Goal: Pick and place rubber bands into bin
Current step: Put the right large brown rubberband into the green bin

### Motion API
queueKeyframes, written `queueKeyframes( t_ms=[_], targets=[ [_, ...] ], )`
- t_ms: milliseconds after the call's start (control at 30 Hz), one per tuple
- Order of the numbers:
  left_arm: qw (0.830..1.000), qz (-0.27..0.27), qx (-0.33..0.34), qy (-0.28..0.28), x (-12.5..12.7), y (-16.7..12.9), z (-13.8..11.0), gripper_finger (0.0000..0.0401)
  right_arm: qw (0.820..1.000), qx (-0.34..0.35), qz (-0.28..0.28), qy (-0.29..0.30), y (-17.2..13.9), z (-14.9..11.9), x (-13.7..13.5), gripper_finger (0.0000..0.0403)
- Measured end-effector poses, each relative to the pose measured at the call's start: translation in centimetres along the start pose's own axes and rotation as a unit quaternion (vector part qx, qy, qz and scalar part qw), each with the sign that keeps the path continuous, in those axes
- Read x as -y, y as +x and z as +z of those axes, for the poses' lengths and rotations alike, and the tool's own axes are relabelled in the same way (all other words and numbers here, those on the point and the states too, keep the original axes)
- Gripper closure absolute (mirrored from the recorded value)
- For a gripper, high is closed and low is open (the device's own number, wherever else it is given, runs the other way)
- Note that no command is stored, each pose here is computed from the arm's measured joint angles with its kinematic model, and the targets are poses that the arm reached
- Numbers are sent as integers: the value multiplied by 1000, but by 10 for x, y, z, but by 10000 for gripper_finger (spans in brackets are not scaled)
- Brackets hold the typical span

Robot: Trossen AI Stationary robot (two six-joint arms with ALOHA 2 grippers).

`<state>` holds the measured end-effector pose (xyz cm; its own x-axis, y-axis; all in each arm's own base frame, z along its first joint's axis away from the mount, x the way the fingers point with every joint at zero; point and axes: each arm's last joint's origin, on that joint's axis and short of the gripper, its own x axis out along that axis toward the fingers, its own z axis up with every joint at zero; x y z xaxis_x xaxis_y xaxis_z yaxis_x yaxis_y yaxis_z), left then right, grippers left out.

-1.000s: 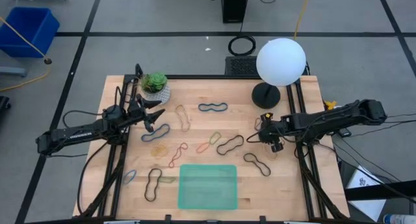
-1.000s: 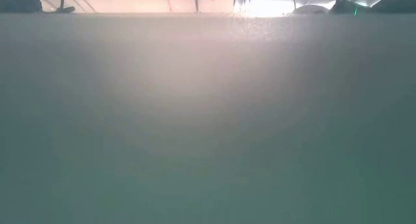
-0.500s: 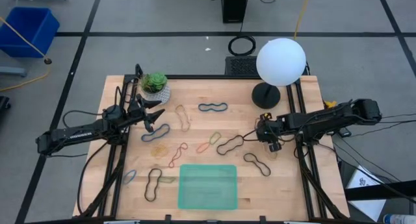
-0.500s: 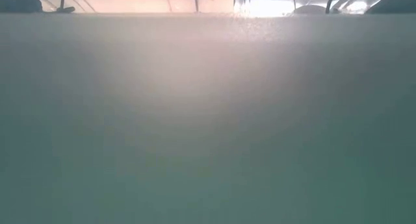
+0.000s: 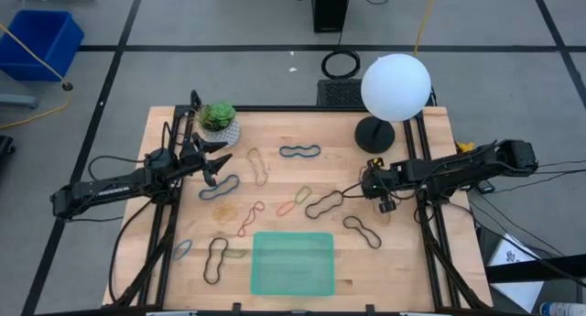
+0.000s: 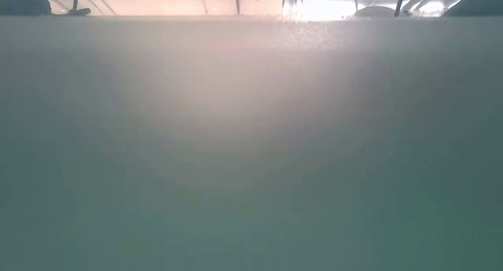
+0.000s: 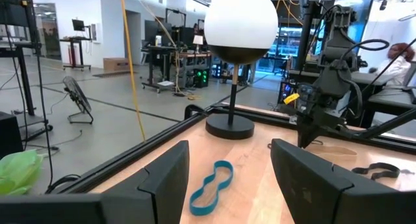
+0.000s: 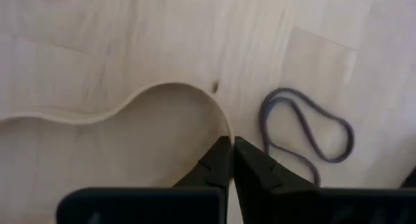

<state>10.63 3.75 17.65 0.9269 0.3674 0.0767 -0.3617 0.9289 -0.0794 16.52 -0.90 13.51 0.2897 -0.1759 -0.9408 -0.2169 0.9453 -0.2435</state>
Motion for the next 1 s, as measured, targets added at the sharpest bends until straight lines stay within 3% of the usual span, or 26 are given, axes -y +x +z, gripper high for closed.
queueKeyframes(
  t_ms=[300,467,633,833,933,1000],
  targets=[
    [1000,0,0,4,0,0,0,178,991,120,-30,46,-18,18,8,401],
    [1000,0,-2,9,0,0,0,178,964,256,-50,51,-37,36,16,402],
    [1000,0,-3,9,0,0,-1,178,908,415,-57,32,-60,56,22,402],
    [1000,0,-3,10,0,0,-1,178,799,596,-51,-58,-93,77,18,402],
    [1000,0,-3,10,0,0,-1,178,751,652,-58,-89,-106,82,13,402],
    [1000,0,-3,10,0,0,-1,178,737,665,-63,-101,-111,84,10,402]
  ],
)
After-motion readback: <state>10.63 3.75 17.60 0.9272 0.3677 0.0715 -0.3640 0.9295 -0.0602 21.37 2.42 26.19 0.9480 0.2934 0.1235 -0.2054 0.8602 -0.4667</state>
